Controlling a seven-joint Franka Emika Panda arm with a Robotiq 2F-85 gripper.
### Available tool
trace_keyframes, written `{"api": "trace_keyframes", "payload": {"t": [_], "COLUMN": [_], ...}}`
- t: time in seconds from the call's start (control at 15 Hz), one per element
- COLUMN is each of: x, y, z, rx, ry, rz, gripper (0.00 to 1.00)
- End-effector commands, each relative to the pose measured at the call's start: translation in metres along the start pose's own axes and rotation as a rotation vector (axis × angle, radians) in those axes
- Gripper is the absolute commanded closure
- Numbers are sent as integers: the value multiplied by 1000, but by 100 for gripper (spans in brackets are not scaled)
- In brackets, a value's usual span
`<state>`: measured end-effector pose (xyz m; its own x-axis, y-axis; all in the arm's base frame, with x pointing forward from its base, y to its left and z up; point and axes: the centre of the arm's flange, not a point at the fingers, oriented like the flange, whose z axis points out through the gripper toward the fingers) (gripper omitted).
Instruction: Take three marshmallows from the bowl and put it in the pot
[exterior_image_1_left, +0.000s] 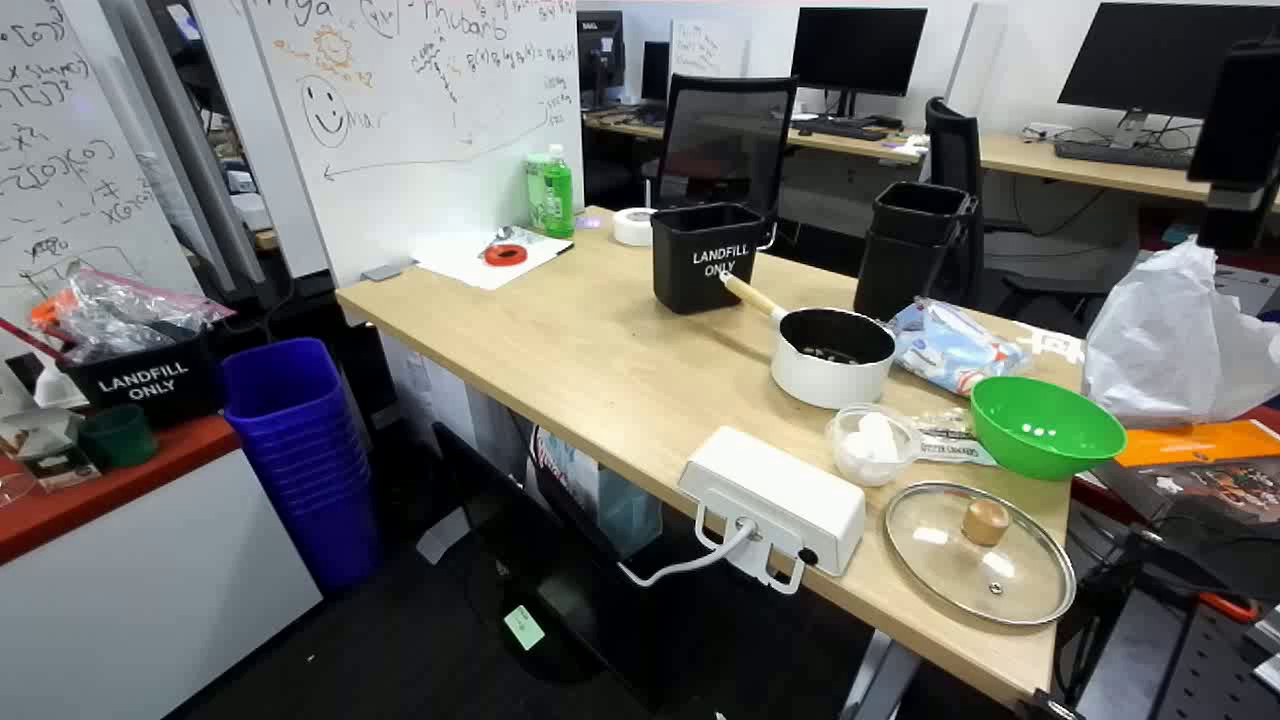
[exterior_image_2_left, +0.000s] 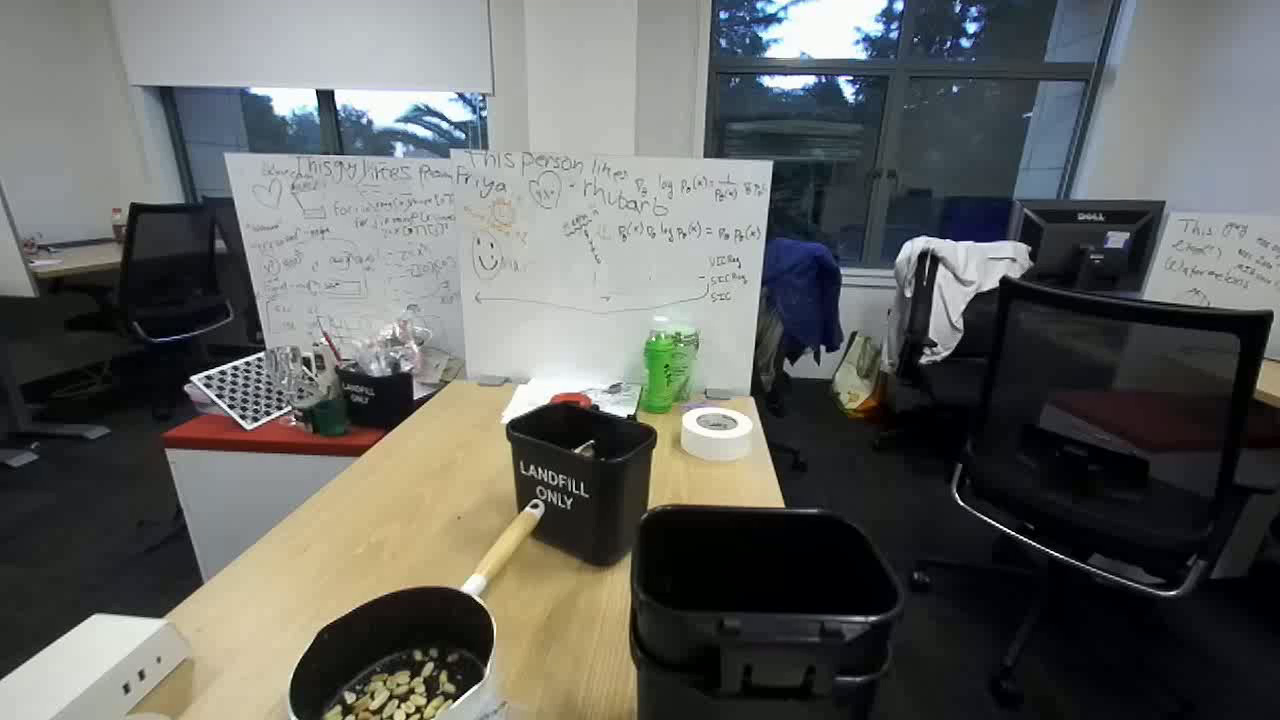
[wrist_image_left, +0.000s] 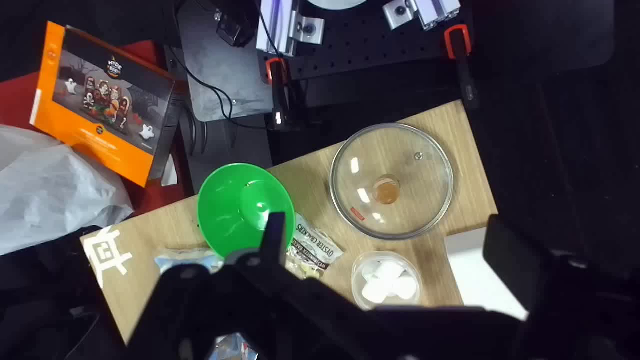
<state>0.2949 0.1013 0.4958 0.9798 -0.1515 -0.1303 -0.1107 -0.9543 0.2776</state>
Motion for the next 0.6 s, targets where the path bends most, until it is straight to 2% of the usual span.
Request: {"api": "trace_keyframes", "payload": {"t": [0.0, 0.27, 0.53], "x": [0, 14, 40], "y": [0, -5, -14], "z": [0, 15, 39], "rx": [0, 62, 171], "ry": [0, -31, -47], "rz": [0, 62, 140], "gripper": [0, 0, 0]}}
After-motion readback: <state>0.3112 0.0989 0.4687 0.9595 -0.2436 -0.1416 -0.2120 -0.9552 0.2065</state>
